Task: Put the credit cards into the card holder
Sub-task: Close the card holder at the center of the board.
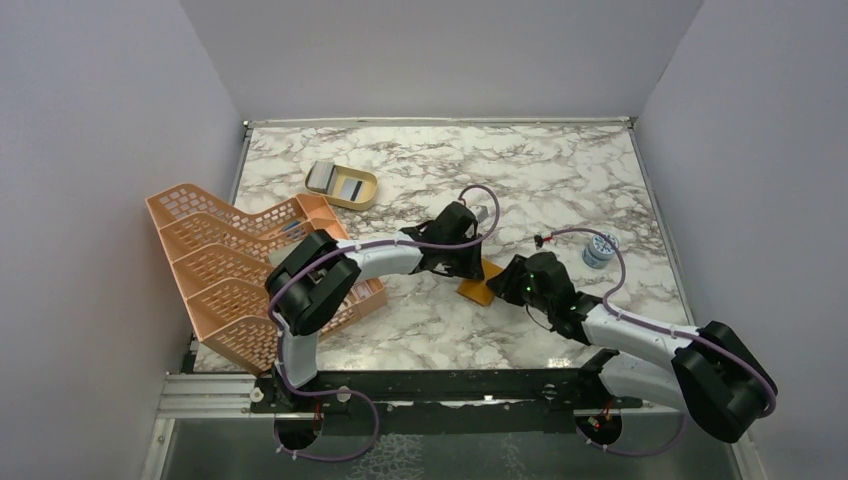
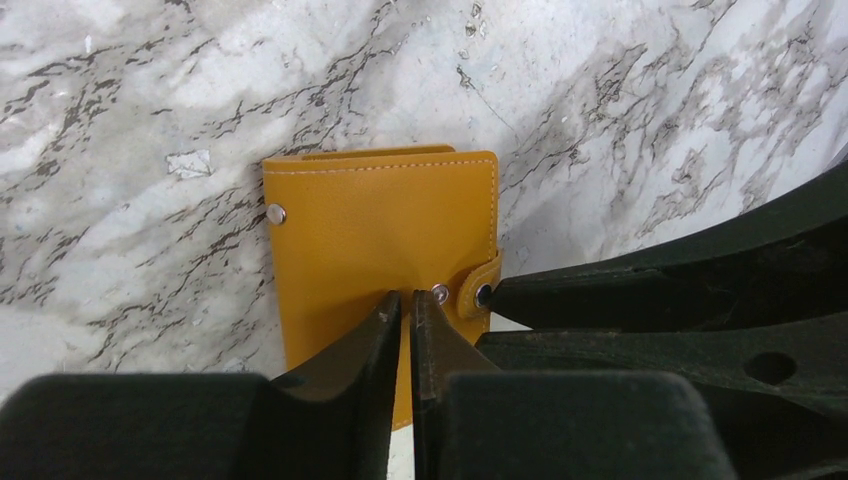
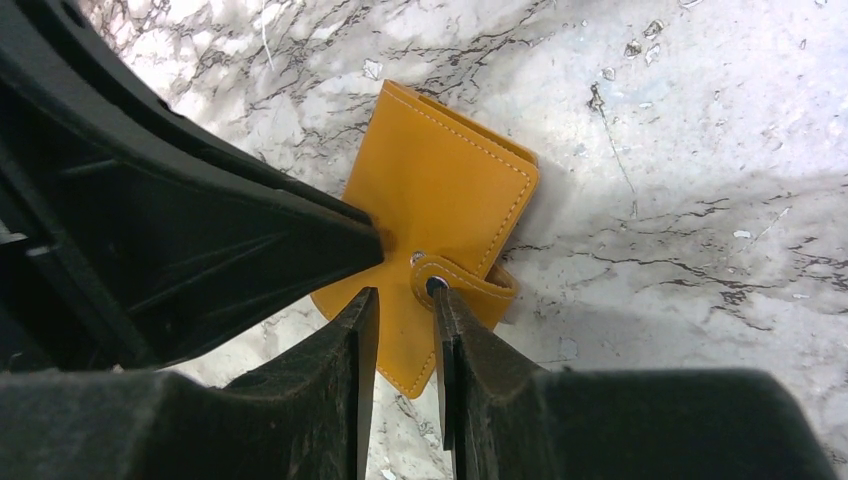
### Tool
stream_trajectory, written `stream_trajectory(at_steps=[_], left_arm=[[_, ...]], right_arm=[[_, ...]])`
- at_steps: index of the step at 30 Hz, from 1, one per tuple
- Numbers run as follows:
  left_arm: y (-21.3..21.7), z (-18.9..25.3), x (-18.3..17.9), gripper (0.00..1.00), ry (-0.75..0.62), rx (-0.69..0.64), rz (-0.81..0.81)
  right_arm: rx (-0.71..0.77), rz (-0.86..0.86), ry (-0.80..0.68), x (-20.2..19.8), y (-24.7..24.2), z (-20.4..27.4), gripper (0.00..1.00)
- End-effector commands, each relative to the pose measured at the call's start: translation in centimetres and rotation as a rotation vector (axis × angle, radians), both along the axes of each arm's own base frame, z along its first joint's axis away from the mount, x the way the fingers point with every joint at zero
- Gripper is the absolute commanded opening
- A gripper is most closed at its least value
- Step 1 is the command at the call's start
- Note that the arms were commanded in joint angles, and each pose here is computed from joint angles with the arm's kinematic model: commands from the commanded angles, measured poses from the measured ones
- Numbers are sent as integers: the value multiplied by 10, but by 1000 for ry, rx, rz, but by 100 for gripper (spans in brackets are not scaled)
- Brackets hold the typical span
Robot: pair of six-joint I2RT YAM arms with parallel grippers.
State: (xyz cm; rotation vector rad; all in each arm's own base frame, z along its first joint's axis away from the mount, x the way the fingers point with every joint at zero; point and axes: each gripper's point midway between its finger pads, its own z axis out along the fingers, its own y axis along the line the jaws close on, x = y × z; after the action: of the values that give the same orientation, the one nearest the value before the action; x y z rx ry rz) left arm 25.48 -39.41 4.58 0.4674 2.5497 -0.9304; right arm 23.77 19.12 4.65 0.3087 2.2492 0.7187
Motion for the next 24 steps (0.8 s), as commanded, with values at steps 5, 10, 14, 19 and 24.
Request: stream_trajectory(at_steps=[5,10,14,19,24], left_arm=[[30,36,20,26,-50,6,120],[34,19,21,34,-49,39,86],[26,2,10,36,6,29,6],[24,-10,2,37,57,33,-11],[33,-20,-10,34,102,65,28]], right_arm=[[9,23,-35,8,6,6,27],[-30,23,-15,6,2,10,26],[-88,19,-10,2,-9,13,26],[-131,7,-12,-2,-20,12,31],[-124,8,-14,-2,-20,11,37]])
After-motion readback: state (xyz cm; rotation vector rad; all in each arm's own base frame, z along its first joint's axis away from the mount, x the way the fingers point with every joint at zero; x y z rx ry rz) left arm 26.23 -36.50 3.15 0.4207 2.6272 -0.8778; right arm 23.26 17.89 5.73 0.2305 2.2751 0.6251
